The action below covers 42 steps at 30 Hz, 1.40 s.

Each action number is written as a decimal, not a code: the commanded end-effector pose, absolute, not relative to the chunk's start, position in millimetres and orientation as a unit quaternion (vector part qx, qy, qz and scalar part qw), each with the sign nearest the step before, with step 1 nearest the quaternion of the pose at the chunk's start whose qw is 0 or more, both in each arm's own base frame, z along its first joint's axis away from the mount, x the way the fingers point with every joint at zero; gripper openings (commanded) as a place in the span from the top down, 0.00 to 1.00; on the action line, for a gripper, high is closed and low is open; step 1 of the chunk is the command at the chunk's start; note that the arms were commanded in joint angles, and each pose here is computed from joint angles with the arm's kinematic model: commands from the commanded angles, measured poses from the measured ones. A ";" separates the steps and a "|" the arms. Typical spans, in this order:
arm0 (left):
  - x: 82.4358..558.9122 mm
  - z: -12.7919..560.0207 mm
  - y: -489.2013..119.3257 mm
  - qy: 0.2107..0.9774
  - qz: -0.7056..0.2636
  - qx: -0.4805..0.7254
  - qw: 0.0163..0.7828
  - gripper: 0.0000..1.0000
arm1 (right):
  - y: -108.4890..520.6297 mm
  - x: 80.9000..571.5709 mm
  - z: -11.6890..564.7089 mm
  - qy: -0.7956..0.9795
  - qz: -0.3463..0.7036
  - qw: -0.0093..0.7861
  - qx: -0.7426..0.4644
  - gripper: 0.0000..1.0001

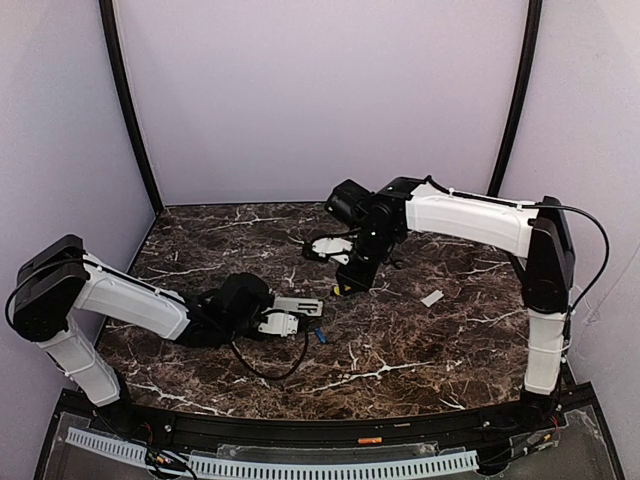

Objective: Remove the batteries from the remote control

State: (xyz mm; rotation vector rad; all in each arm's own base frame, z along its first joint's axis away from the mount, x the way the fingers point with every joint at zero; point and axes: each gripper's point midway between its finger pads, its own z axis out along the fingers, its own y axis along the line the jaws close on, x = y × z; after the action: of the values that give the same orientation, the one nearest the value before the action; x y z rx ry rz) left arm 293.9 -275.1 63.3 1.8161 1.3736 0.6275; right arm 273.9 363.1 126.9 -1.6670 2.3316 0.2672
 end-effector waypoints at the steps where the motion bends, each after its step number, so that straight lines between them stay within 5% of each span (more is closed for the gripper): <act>1: 293.3 81.0 -272.9 0.565 0.238 0.687 0.390 1.00 | 364.6 268.5 150.1 0.798 0.106 0.169 -0.568 1.00; 17: 282.5 127.8 -253.3 0.715 0.150 0.519 0.443 1.00 | 346.1 309.8 204.2 0.822 0.110 0.289 -0.479 1.00; 25: 274.7 154.1 -221.4 0.809 0.090 0.338 0.471 1.00 | 335.3 328.2 217.2 0.835 0.118 0.324 -0.429 1.00; 42: 250.1 100.1 -129.1 0.932 0.047 0.106 0.342 0.99 | 337.4 326.9 215.7 0.839 0.142 0.333 -0.407 1.00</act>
State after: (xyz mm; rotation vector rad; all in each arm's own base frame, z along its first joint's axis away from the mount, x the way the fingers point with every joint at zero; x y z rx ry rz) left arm 267.0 -147.2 114.5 0.4054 2.3206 0.2015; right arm 324.3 334.9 196.8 -1.1218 2.2437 0.3255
